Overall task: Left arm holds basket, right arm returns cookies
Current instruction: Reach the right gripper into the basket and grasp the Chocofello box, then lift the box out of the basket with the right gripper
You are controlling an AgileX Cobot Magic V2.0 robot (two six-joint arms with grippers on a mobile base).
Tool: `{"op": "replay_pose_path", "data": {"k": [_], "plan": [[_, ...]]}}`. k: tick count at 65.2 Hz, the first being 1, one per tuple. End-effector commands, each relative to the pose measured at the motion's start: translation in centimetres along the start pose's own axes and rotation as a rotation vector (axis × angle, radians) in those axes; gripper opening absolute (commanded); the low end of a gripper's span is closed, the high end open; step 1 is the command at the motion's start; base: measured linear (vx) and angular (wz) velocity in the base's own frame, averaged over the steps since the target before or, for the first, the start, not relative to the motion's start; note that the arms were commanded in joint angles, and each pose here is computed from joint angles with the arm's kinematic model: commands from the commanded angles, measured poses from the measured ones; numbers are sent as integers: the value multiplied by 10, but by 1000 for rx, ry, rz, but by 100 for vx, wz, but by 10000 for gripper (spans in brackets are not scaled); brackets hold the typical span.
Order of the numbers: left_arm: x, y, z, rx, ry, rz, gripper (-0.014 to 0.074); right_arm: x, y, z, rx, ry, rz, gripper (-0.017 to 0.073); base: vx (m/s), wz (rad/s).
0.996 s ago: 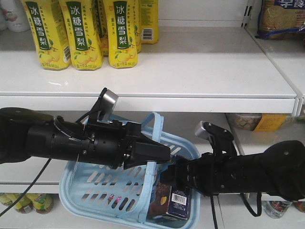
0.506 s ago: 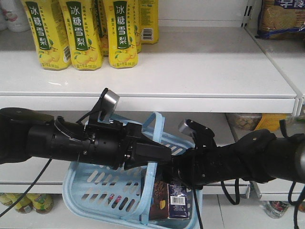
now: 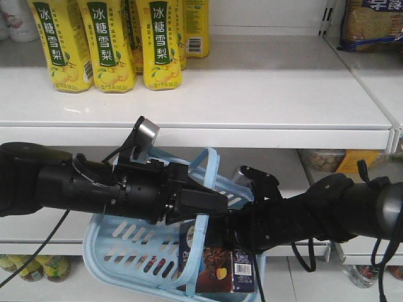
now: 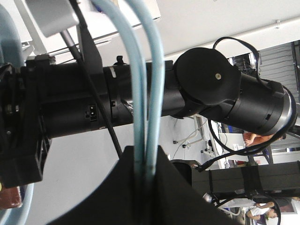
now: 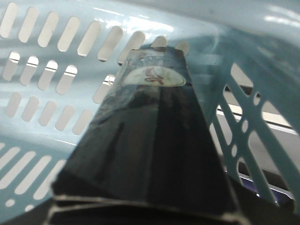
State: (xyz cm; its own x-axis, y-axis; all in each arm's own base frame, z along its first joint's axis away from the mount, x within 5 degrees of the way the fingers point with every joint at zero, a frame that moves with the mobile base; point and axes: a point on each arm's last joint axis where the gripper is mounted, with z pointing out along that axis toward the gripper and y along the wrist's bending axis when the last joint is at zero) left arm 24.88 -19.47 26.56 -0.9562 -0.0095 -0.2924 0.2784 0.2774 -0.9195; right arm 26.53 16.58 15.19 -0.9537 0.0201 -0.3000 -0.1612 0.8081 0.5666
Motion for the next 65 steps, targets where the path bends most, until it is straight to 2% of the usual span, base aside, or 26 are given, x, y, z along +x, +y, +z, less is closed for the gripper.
{"op": "replay_pose_path", "data": {"k": [1,8,29,41,65], "plan": [[-19,-30,-12,121,-157,-4,-6,-6,5,-7,-12,-31,-18,183,0,0],[-19,-30,-12,121,-157,-4,-6,-6,6,-9,-17,-36,7,146,0,0],[-19,-30,-12,121,-157,-4,-6,-10,25,-41,-59,-124,-67,140,0,0],[-19,-30,-12,121,-157,-4,-6,-5,32,-60,-74,-170,-77,143,0,0],[-18,-30,-12,120,-156,-4,-6,8,44,-108,-31,-250,-183,150,0,0]]}}
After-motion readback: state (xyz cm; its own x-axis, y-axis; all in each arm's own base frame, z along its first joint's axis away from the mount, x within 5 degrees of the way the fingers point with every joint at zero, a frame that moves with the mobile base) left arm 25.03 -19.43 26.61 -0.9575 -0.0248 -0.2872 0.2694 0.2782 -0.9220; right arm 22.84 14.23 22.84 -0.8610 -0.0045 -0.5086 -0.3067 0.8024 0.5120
